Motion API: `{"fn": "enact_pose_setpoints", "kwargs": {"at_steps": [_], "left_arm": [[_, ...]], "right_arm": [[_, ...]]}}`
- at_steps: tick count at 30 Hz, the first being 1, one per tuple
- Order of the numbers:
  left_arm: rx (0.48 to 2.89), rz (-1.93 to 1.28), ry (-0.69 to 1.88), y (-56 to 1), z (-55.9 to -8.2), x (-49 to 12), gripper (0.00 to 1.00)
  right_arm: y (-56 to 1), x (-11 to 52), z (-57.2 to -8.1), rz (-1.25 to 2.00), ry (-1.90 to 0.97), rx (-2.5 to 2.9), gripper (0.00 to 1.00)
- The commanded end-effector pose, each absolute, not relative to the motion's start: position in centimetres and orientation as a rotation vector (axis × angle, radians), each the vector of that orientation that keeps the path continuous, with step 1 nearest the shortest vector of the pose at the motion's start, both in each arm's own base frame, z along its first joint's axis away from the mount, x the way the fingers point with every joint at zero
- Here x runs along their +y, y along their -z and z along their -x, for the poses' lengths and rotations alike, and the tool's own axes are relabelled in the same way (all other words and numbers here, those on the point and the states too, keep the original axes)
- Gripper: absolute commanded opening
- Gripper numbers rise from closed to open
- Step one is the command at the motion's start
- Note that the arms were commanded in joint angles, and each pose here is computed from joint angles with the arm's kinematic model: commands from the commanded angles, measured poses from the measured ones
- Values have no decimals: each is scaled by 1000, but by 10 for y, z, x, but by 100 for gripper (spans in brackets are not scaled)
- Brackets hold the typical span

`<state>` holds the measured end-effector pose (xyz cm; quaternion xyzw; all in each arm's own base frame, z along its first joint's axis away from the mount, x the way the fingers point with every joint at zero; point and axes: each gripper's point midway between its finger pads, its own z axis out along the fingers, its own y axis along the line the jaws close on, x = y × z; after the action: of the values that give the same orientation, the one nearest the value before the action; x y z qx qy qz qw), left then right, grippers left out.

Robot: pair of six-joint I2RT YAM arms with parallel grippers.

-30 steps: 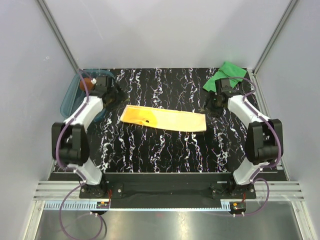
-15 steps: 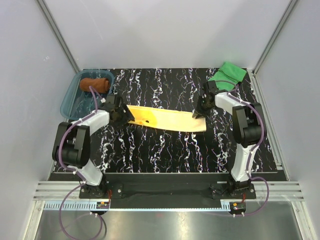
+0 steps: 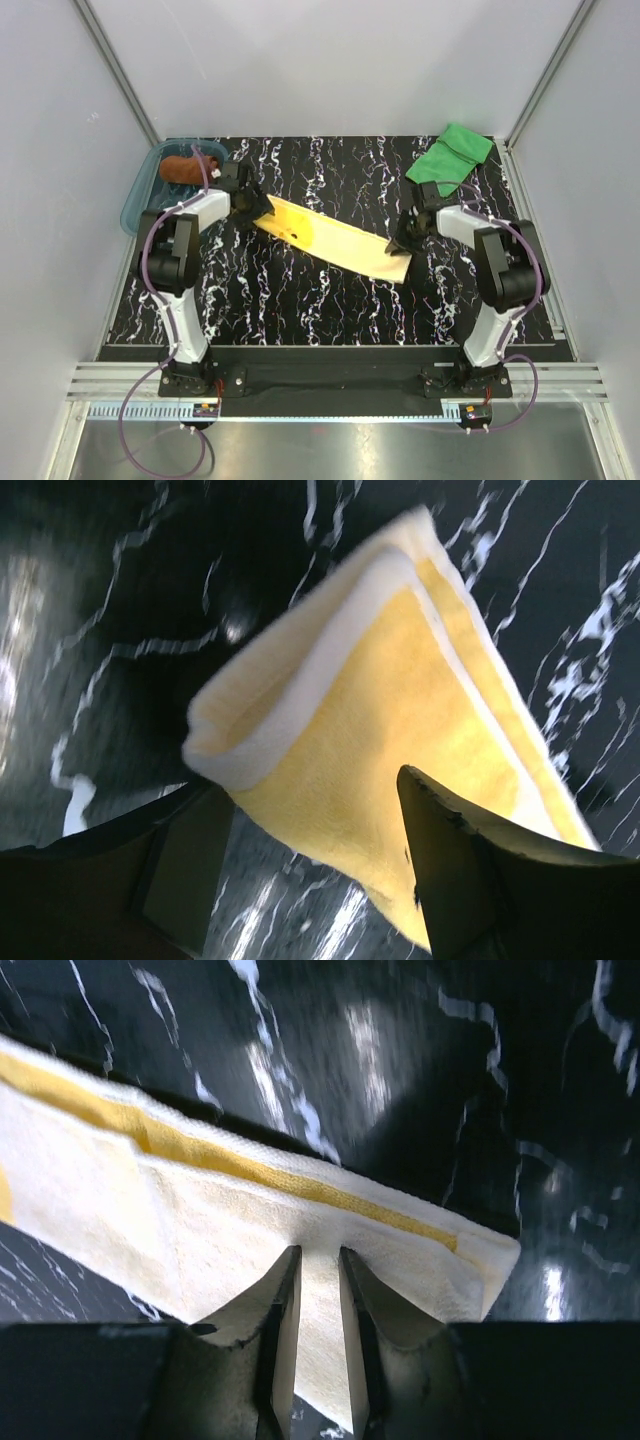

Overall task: Roll the towels
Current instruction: Fold the towel

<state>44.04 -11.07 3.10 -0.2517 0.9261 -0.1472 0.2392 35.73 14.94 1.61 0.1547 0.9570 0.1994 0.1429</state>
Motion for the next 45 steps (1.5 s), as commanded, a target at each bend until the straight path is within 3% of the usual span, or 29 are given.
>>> {"fn": "enact_pose_setpoints", "kwargs": {"at_steps": [1,11,20,24,29,34,37,45], "left_arm": [[2505,641,444,-40,-471,-113,70],[2497,417,683,-46,-524,-176,69],[2516,246,770,-48,-556,-227,70],[2503,224,753,-51,-563,-228,71],[2437,215,668,-90,-560,-203,78],[2384,314,509,-125,-548,-156,85],[2360,346,436,-147,-523,-136,85],[2383,339,449,-150,-427,-136,85]], "right_arm": [[-12,156,-305,-495,-592,2849,30],[-25,268,-220,-312,-877,2911,31],[-36,351,-219,-54,-1050,2881,31],[-33,352,-230,-36,-929,2905,31],[-47,336,-228,29,-850,2882,33],[-87,326,-227,118,-819,2802,44],[-92,312,-226,108,-754,2780,44],[-40,313,-191,67,-713,2863,41]]}}
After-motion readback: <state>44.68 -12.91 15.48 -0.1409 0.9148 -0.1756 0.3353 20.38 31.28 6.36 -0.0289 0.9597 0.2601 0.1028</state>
